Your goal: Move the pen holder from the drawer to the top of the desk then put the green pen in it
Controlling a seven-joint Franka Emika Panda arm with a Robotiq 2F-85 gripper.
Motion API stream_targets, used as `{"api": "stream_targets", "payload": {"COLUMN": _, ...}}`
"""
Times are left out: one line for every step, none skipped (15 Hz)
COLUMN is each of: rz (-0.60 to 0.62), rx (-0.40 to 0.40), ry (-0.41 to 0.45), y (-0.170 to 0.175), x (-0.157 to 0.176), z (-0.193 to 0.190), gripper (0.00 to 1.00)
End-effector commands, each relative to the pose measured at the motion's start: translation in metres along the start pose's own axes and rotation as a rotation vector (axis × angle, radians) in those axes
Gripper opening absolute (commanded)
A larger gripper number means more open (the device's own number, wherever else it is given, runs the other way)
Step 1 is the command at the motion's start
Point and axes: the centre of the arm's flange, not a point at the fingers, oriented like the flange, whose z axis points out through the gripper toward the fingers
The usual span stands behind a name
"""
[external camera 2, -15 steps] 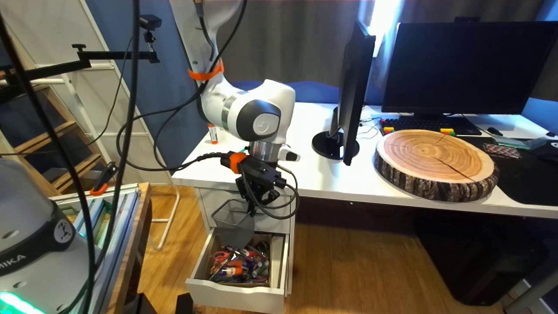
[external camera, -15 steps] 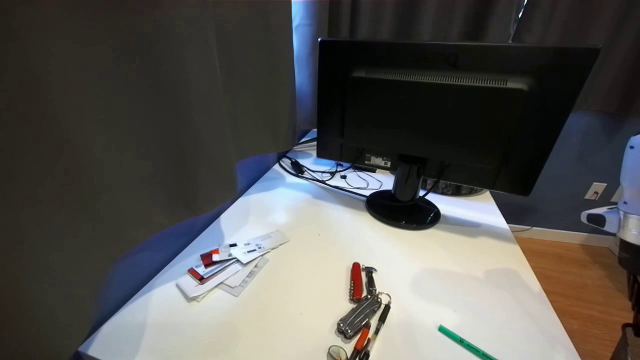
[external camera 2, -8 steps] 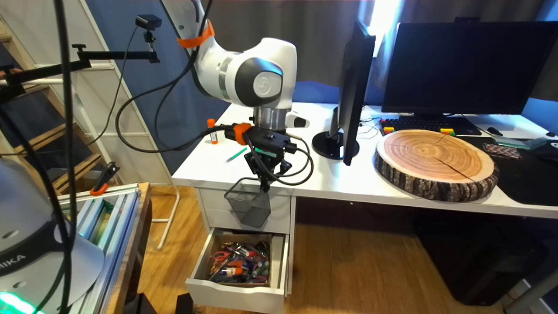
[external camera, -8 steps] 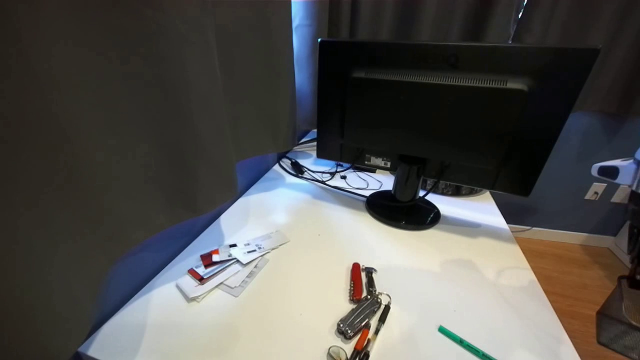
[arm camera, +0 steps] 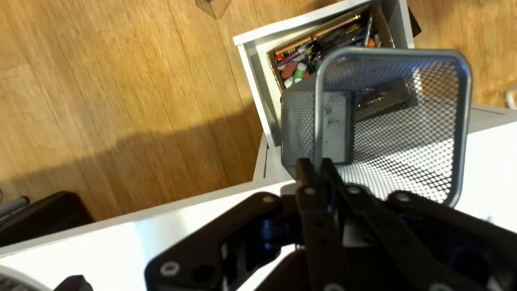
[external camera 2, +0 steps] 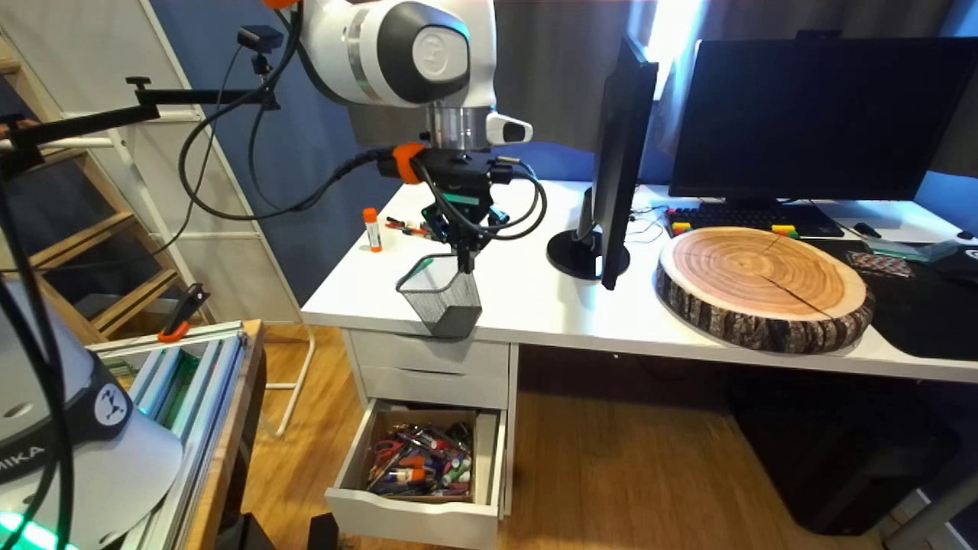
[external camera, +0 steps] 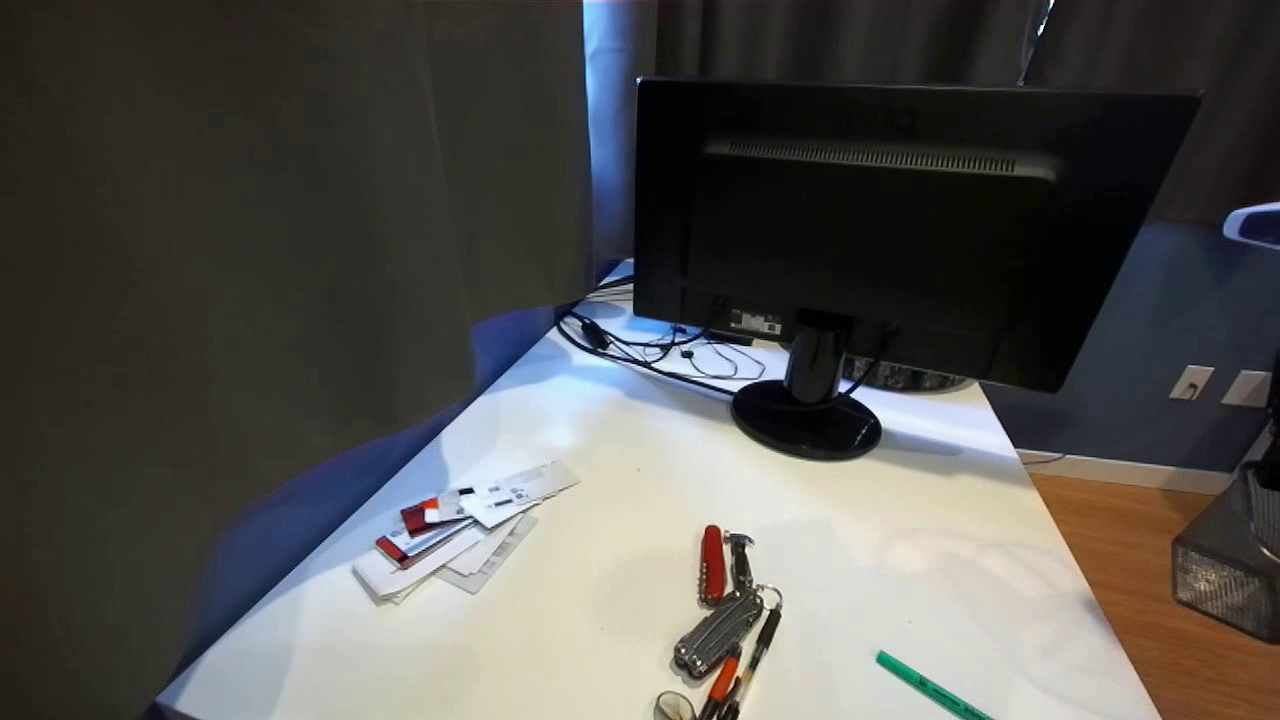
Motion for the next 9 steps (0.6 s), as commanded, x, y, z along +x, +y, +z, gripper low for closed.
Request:
{"api": "stream_targets", "payload": {"rz": -0.032, "rx": 0.055, "ry": 0.064, "y": -0.015, "x": 0.008, "z": -0.027, "gripper": 0.02}}
{"api": "stream_targets", "payload": {"rz": -0.024, "rx": 0.065, "ry": 0.076, "y": -0.016, "x": 0.014, "z": -0.027, "gripper": 0.02}}
{"api": "stream_targets", "payload": {"rz": -0.017, "rx": 0.087, "ry": 0.082, "y": -0.017, "x": 0.020, "z": -0.026, "gripper": 0.02}}
{"api": "stream_targets", "payload": {"rz": -0.017, "rx": 0.091, "ry": 0.095, "y": -0.018, "x": 0.025, "z": -0.022, "gripper": 0.02}}
{"api": "stream_targets", "payload": {"rz": -0.003, "rx": 0.101, "ry": 0.106, "y": -0.016, "x": 0.032, "z": -0.016, "gripper": 0.02}}
{"api": "stream_targets", "payload": {"rz": 0.004, "rx": 0.111, "ry": 0.121, "y": -0.015, "x": 0.036, "z": -0.013, "gripper": 0.02}}
{"api": "stream_targets", "payload": {"rz": 0.024, "rx": 0.114, "ry": 0.133, "y": -0.011, "x": 0.042, "z": -0.010, "gripper": 0.02}}
{"api": "stream_targets", "payload": {"rz": 0.038, "rx": 0.112, "ry": 0.141, "y": -0.009, "x": 0.046, "z": -0.007, "gripper": 0.02}}
{"api": "stream_targets", "payload": {"rz": 0.044, "rx": 0.124, "ry": 0.148, "y": -0.006, "x": 0.052, "z": -0.005, "gripper": 0.02}}
